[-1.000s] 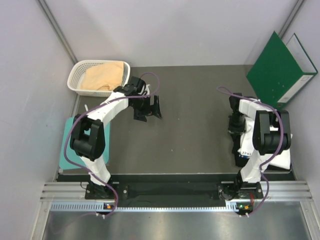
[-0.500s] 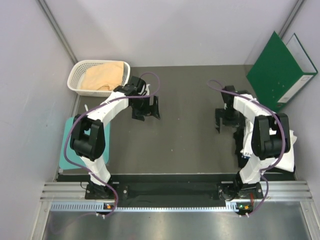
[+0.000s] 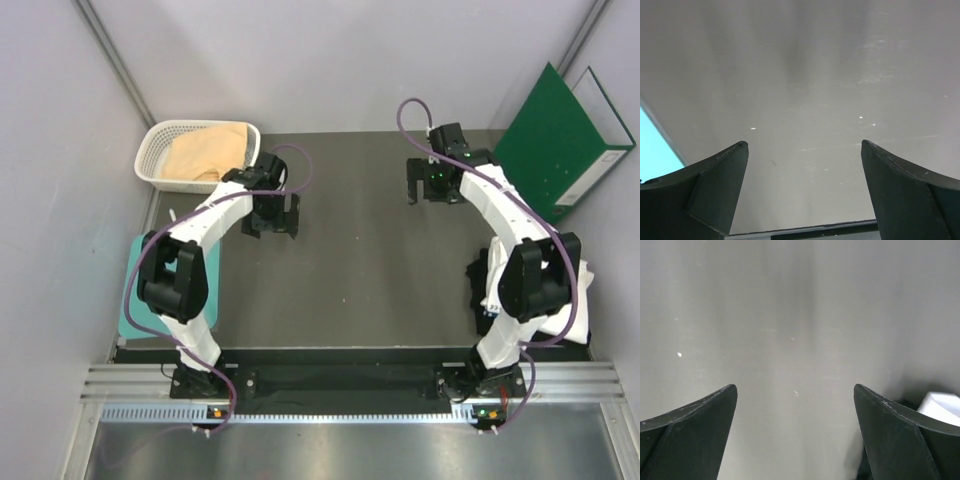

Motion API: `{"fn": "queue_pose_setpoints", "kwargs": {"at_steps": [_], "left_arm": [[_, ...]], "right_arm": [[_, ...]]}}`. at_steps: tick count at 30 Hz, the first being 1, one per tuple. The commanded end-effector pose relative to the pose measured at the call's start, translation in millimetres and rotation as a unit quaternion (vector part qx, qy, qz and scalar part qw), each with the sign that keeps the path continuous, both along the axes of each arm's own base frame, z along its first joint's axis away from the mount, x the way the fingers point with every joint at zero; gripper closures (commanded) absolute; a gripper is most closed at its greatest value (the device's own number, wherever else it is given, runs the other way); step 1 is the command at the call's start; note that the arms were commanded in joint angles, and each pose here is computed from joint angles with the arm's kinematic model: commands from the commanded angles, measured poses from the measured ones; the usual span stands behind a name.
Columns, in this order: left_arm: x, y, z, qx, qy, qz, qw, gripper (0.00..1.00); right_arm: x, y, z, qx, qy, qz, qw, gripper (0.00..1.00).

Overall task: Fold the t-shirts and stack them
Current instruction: Put the neatly folded tshirt into the corner of the board with the right arm

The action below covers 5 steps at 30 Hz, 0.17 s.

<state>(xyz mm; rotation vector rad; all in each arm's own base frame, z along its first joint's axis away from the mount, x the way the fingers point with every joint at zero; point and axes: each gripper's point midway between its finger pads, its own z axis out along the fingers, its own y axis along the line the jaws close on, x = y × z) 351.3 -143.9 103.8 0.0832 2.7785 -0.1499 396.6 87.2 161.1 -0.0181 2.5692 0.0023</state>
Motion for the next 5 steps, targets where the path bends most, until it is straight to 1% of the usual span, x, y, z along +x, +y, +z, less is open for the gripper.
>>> {"fn": "queue_pose_setpoints", "kwargs": {"at_steps": [1, 5], "left_arm": [[1, 20, 19, 0.020, -0.024, 0.013, 0.999, 0.01], [6, 23, 20, 0.016, -0.030, 0.018, 0.999, 0.01]], "right_arm": [[20, 28, -4, 0.026, -0.012, 0.031, 0.999, 0.00], [25, 39, -14, 0.037, -0.011, 0.036, 0.999, 0.00]]}}
